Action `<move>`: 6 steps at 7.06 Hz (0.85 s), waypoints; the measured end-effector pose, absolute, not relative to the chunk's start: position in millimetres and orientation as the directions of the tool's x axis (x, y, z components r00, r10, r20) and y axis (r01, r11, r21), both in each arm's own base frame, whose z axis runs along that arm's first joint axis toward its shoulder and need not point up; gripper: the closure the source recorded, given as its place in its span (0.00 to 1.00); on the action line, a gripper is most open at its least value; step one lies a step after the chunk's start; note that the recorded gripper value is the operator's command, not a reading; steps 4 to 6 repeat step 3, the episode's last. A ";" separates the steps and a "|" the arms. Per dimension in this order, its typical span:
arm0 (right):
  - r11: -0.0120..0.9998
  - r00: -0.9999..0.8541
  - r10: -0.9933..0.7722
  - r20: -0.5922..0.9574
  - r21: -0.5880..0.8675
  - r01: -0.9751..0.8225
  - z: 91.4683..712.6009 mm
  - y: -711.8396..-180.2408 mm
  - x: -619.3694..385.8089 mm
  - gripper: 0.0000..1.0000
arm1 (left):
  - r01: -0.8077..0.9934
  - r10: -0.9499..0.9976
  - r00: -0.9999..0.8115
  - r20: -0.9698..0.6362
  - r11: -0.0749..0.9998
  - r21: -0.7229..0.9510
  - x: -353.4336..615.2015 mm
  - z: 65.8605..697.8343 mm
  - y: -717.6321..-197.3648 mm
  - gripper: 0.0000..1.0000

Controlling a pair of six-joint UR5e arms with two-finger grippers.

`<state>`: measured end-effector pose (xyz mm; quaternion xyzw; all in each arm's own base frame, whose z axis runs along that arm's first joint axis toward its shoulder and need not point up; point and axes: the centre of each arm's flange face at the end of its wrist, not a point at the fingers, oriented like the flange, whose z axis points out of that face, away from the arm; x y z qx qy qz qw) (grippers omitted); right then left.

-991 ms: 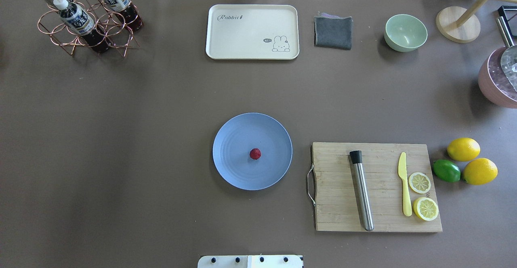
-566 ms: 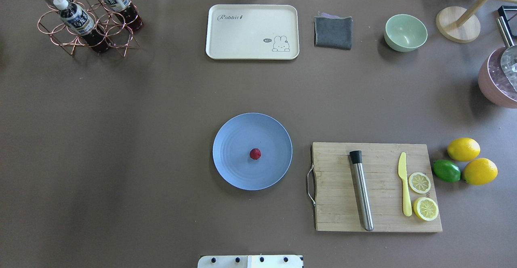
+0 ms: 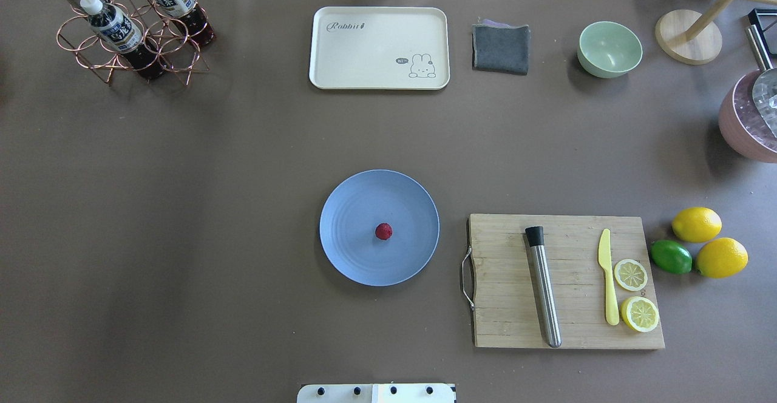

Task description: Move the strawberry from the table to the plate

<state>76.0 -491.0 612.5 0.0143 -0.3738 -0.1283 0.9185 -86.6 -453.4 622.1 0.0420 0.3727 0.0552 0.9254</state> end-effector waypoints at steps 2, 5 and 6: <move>0.967 0.687 -0.247 0.683 0.123 0.225 611.8 -491.8 75.8 0.00 | -0.071 0.132 0.717 -0.684 0.991 0.117 -86.8 622.8 -454.3 0.02; 0.966 0.687 -0.248 0.683 0.124 0.225 611.4 -492.1 75.5 0.00 | -0.071 0.133 0.717 -0.684 0.990 0.118 -86.8 622.5 -454.6 0.02; 0.966 0.687 -0.248 0.683 0.124 0.225 611.4 -492.1 75.5 0.00 | -0.071 0.133 0.717 -0.684 0.990 0.118 -86.8 622.5 -454.6 0.02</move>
